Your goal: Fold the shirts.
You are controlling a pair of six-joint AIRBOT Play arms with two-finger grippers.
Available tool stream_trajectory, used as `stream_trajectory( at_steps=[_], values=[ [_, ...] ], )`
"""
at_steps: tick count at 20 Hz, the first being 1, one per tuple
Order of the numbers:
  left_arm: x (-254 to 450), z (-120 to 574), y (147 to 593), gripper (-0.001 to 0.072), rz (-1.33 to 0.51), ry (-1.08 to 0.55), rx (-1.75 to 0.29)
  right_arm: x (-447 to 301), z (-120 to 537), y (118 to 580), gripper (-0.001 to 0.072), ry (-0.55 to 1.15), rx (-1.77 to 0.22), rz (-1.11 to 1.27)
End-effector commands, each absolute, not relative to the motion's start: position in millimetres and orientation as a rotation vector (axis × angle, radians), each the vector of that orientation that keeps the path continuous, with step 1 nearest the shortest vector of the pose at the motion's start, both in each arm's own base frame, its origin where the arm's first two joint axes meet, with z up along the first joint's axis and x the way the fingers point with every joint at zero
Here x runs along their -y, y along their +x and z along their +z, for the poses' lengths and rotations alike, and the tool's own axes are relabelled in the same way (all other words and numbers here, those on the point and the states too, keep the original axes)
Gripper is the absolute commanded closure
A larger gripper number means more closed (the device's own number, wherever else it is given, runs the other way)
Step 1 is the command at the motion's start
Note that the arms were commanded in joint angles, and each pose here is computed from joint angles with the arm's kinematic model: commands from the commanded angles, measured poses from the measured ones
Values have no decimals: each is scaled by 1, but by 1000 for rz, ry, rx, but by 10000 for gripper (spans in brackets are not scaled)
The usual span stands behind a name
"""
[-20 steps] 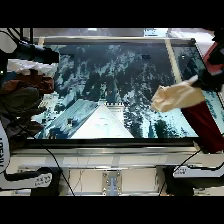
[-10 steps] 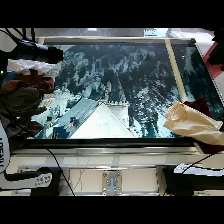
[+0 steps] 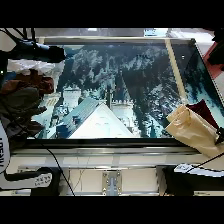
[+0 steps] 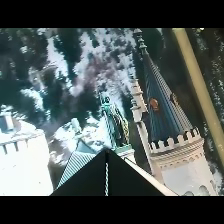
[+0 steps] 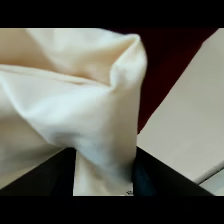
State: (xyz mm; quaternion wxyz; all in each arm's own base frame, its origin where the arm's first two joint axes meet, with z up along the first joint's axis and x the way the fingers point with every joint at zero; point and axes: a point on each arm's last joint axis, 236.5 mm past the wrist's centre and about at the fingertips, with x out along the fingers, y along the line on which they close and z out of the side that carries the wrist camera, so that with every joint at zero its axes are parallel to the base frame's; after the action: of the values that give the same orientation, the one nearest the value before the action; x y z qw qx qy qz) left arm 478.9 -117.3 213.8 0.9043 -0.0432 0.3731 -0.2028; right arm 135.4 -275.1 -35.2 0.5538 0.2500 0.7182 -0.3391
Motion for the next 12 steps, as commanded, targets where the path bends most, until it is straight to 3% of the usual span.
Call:
stream_trajectory(
  at_steps=[1, 5, 8, 10, 12],
  values=[
    [118, 214, 478, 692, -422, -96, -776, 271, 13, 189, 305, 545, -1501, -706],
    [119, 207, 470, 692, -432, -89, -817, 243, 140, 293, 306, 453, -1026, -536],
    [119, 207, 470, 693, -432, -91, -816, 136, 227, 381, 307, 481, -678, -89],
    [119, 208, 471, 692, -420, -115, -819, 50, 250, 413, 307, 418, -597, 215],
    [120, 204, 467, 692, -422, -120, -843, -10, 233, 430, 307, 343, -607, 326]
  ],
)
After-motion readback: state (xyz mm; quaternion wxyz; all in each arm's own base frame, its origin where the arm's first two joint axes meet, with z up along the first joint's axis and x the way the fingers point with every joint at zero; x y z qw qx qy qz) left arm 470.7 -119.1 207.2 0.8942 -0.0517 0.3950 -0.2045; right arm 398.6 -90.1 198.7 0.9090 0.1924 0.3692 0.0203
